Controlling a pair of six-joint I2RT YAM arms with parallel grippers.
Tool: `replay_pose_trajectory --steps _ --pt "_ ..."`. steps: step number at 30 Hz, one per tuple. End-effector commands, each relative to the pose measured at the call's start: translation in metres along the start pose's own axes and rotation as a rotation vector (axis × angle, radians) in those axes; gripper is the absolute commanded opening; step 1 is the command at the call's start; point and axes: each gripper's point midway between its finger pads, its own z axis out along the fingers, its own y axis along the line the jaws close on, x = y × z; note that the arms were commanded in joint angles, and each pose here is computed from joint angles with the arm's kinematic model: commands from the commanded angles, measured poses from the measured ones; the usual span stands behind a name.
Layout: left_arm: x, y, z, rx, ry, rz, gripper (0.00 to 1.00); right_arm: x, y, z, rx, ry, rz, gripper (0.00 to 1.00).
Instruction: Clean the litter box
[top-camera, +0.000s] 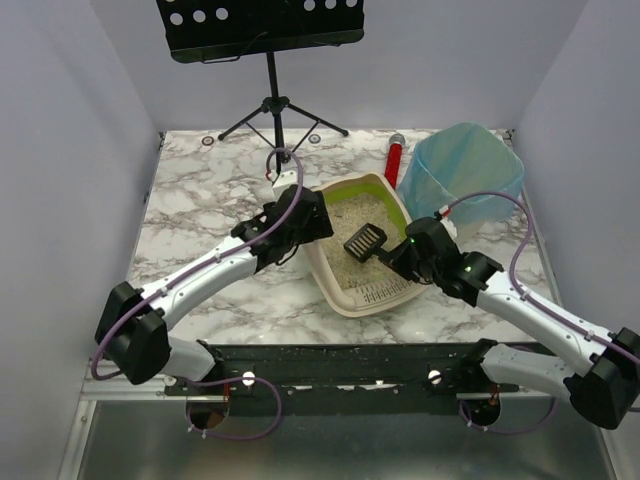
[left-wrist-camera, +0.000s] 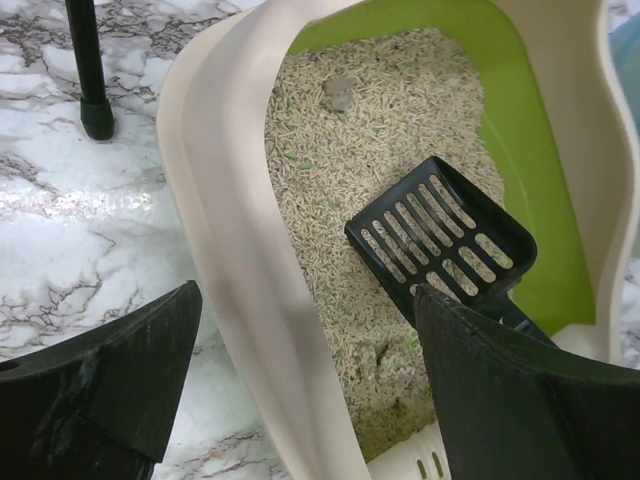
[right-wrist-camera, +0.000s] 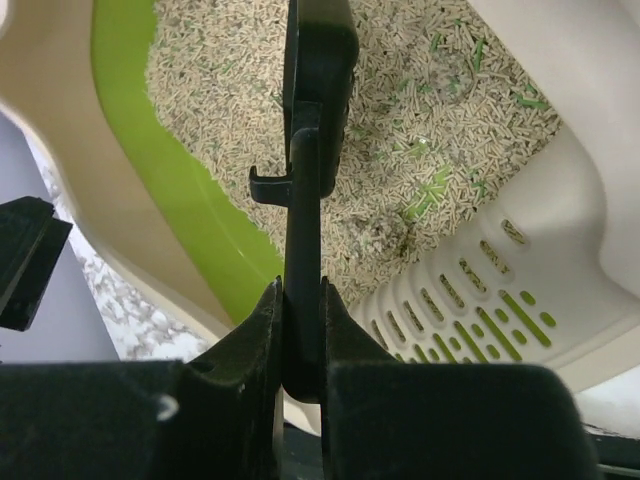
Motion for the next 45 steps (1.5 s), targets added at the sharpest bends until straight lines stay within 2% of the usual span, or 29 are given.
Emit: replay_pose_trajectory --steps 1,6,10,11,15,16,18,23,30,38,42,43,45 --pt "0.003 0.013 0.012 -0.126 0.030 0.026 0.91 -0.003 0.004 0.016 -0.003 -0.035 0.084 0.01" --pt "0.017 0.016 0.022 -0.171 0.074 0.043 0.81 0.002 -0.002 0.034 0.034 -0.036 0.116 0.01" --pt "0.023 0.021 0.025 -0.226 0.097 0.046 0.77 -0.006 -0.009 0.046 0.051 -0.106 0.161 0.01" --pt "0.025 0.021 0.025 -0.232 0.105 0.049 0.72 -0.006 -0.011 0.048 0.058 -0.110 0.173 0.01" --pt "0.035 0.025 0.027 -0.263 0.128 0.053 0.70 -0.004 -0.012 0.058 0.027 -0.128 0.197 0.01" --pt "0.035 0.024 0.027 -0.262 0.129 0.051 0.67 -0.003 -0.012 0.062 0.011 -0.133 0.206 0.01" --pt "0.039 0.025 0.029 -0.274 0.146 0.060 0.59 -0.003 -0.010 0.068 -0.001 -0.142 0.202 0.01" --pt "0.041 0.021 0.030 -0.268 0.159 0.062 0.53 -0.005 -0.005 0.087 -0.004 -0.162 0.179 0.01" --pt "0.044 0.019 0.030 -0.256 0.171 0.074 0.52 0.004 -0.008 0.116 0.014 -0.159 0.193 0.01" --pt "0.051 0.018 0.033 -0.245 0.196 0.085 0.52 0.004 -0.017 0.113 -0.171 -0.233 0.258 0.01" --pt "0.053 0.018 0.033 -0.245 0.200 0.079 0.52 0.005 -0.022 0.109 -0.224 -0.254 0.209 0.01" --pt "0.053 0.018 0.033 -0.246 0.201 0.077 0.52 -0.001 -0.011 0.103 -0.294 -0.282 0.214 0.01" --pt "0.055 0.020 0.034 -0.257 0.208 0.074 0.52 0.003 -0.025 0.100 -0.315 -0.292 0.214 0.01"
